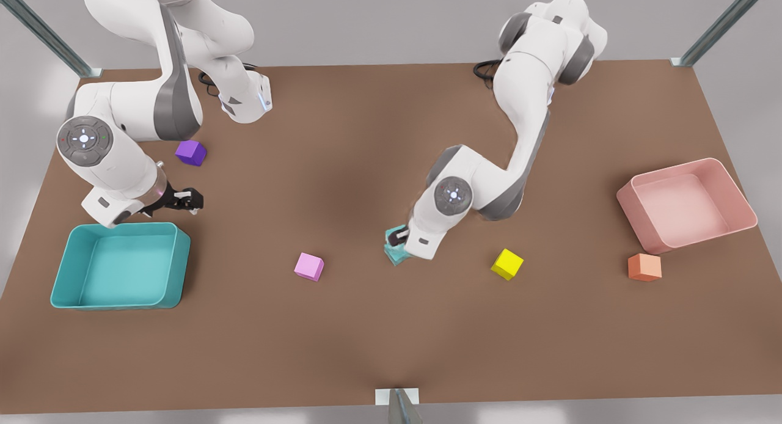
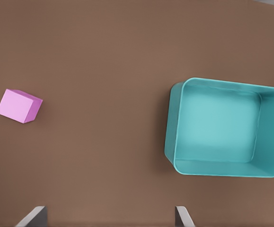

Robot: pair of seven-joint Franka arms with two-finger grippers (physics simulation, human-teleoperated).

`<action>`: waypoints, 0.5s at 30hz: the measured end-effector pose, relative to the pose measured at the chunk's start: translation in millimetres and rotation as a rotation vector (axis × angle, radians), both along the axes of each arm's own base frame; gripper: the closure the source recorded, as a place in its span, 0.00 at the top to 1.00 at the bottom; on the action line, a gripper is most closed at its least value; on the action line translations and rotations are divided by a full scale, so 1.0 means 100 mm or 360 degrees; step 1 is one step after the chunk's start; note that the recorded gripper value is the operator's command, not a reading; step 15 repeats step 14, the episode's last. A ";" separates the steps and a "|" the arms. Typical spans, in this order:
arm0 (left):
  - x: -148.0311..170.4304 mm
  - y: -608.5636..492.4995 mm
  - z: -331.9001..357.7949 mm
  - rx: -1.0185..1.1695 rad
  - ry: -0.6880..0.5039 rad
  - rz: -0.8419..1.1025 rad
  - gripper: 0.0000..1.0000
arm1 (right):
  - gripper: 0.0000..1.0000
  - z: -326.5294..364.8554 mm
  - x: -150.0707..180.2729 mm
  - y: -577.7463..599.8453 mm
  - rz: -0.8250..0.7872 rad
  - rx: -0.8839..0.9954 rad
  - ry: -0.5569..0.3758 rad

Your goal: Stack the two blue cubes on top of each other

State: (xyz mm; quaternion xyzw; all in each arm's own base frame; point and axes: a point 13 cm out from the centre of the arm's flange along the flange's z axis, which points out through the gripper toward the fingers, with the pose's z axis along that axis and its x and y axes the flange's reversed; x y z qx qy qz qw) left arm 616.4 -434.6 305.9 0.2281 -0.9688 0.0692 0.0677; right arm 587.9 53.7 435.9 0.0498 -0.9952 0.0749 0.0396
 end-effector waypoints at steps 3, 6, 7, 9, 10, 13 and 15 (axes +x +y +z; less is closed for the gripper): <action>0.51 1.79 0.55 0.0147 0.0044 0.0225 1.00 | 1.00 -0.01 0.00 0.00 0.0013 0.0000 0.0003; 0.35 3.09 0.47 0.0296 0.0224 0.0286 1.00 | 1.00 -0.01 0.00 0.01 0.0025 0.0001 0.0005; -0.12 3.34 0.41 0.0339 0.0312 0.0246 1.00 | 1.00 -0.01 0.00 0.01 0.0028 0.0000 0.0006; -0.46 3.53 0.74 0.0363 0.0291 0.0148 1.00 | 1.00 -0.01 0.00 0.00 0.0034 0.0000 0.0008; -0.50 3.56 0.94 0.0363 0.0261 0.0097 1.00 | 1.00 -0.01 0.00 0.00 0.0036 0.0000 0.0009; -0.59 3.57 1.23 0.0340 0.0246 -0.0048 1.00 | 1.00 -0.01 0.00 -0.01 0.0041 0.0000 0.0012; -0.62 3.57 1.26 0.0334 0.0258 -0.0093 1.00 | 1.00 -0.01 0.00 -0.01 0.0043 0.0000 0.0013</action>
